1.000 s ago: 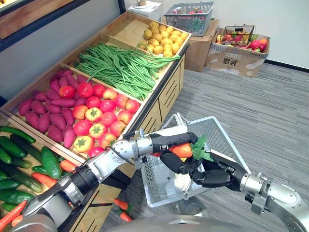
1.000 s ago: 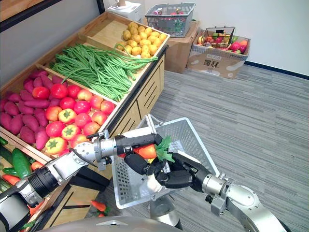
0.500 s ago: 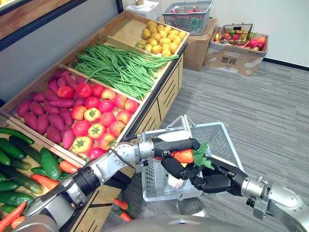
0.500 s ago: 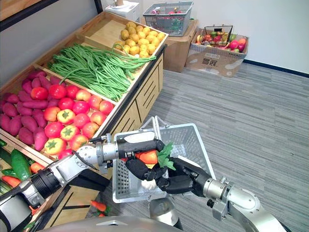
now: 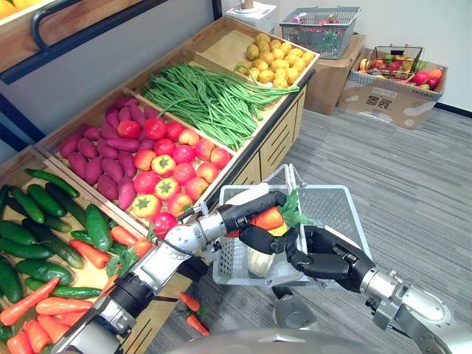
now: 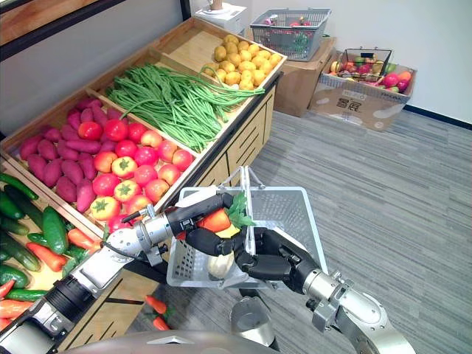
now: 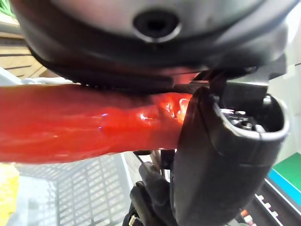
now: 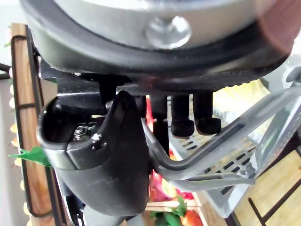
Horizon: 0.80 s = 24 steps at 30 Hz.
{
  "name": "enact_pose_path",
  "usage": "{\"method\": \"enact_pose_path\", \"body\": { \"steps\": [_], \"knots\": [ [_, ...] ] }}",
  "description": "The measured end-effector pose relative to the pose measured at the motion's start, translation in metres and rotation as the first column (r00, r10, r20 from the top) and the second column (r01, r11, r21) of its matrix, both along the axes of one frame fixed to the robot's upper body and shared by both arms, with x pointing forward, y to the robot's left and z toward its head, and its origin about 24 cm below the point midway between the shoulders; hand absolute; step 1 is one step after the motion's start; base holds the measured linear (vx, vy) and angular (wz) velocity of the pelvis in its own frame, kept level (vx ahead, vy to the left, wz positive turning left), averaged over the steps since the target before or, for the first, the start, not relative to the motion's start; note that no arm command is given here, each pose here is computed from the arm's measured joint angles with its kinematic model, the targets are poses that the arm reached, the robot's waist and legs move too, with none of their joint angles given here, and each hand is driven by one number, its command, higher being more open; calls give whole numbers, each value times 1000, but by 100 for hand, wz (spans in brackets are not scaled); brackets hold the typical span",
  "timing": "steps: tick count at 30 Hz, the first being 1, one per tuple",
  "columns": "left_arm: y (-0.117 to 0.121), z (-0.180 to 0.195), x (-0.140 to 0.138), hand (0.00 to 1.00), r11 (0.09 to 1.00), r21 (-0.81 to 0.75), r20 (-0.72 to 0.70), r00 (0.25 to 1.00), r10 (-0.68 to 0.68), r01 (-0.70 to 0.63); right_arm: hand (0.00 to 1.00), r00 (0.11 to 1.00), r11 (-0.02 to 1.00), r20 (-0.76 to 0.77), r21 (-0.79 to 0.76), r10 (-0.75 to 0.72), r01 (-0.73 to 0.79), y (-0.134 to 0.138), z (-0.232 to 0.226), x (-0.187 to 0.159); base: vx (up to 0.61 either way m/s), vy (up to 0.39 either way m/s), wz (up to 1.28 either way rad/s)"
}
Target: Pick vegetable in the basket
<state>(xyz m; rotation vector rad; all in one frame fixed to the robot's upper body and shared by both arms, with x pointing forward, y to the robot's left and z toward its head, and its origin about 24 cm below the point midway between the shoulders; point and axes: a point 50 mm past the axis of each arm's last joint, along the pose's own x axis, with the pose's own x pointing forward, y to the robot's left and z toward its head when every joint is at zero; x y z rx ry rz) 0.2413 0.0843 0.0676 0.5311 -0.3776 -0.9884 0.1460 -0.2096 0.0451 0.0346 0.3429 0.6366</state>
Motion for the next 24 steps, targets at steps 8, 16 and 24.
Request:
{"method": "enact_pose_path", "body": {
  "steps": [8, 16, 24],
  "knots": [
    [-3, 2, 2, 0, 1000, -24, -2, 1000, 19, -19, 0, 1000, 1000, 13, 5, -18, 18, -2, 2, 2, 4, 1, 2],
    [-5, 4, 2, 0, 1000, -15, 22, 999, 23, -23, 0, 999, 1000, 15, 4, -28, 28, -3, 2, 2, 0, 0, 0],
    [-5, 5, 2, 0, 1000, -4, 32, 999, 21, -20, 0, 999, 999, 14, 12, -33, 33, -2, 1, 1, 0, 0, 0]
  ]
}}
